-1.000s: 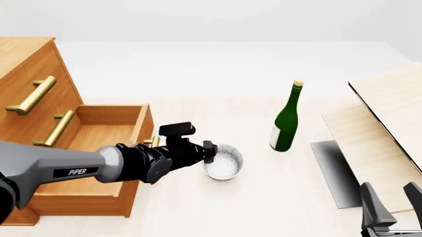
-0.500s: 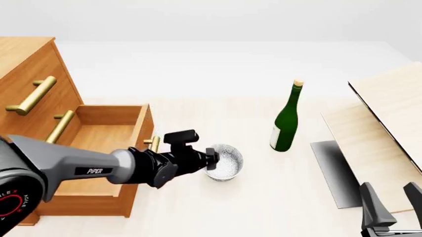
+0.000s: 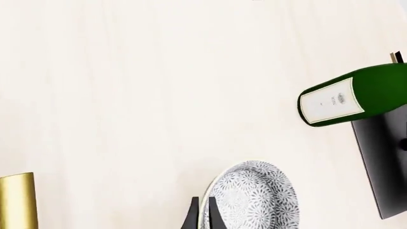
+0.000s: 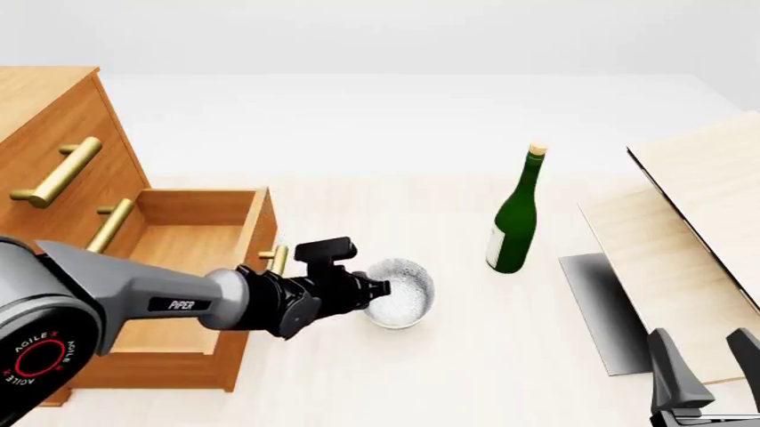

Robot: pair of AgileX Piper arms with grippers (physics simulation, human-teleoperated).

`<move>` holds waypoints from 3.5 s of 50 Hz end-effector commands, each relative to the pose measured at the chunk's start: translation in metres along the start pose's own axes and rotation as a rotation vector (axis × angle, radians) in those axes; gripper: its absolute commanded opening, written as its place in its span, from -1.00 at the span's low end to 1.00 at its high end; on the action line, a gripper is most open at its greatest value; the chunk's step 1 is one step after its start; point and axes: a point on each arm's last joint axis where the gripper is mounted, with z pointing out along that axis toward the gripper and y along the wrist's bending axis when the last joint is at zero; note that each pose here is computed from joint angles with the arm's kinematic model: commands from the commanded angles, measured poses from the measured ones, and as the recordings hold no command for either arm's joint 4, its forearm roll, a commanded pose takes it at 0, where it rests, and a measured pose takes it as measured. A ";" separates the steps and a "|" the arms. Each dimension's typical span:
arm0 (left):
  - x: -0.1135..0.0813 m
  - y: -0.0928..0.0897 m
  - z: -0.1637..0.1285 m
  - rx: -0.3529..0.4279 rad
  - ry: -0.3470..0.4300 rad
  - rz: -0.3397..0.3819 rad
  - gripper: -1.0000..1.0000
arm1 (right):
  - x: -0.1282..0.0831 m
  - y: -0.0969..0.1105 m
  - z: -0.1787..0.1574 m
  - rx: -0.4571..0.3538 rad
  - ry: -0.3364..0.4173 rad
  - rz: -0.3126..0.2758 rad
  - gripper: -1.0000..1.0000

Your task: Put the bowl in the bottom drawer of the cabinet and close it.

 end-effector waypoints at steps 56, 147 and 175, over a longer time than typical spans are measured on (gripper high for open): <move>-0.023 -0.006 -0.068 0.048 -0.121 0.106 -1.00 | 0.000 0.000 0.000 0.000 0.000 -0.001 1.00; -0.040 0.014 -0.187 0.027 -0.311 0.177 -1.00 | 0.000 0.000 0.000 0.000 0.000 0.000 1.00; -0.045 0.034 -0.228 -0.042 -0.407 0.196 -1.00 | 0.000 0.000 0.000 0.000 0.000 0.000 1.00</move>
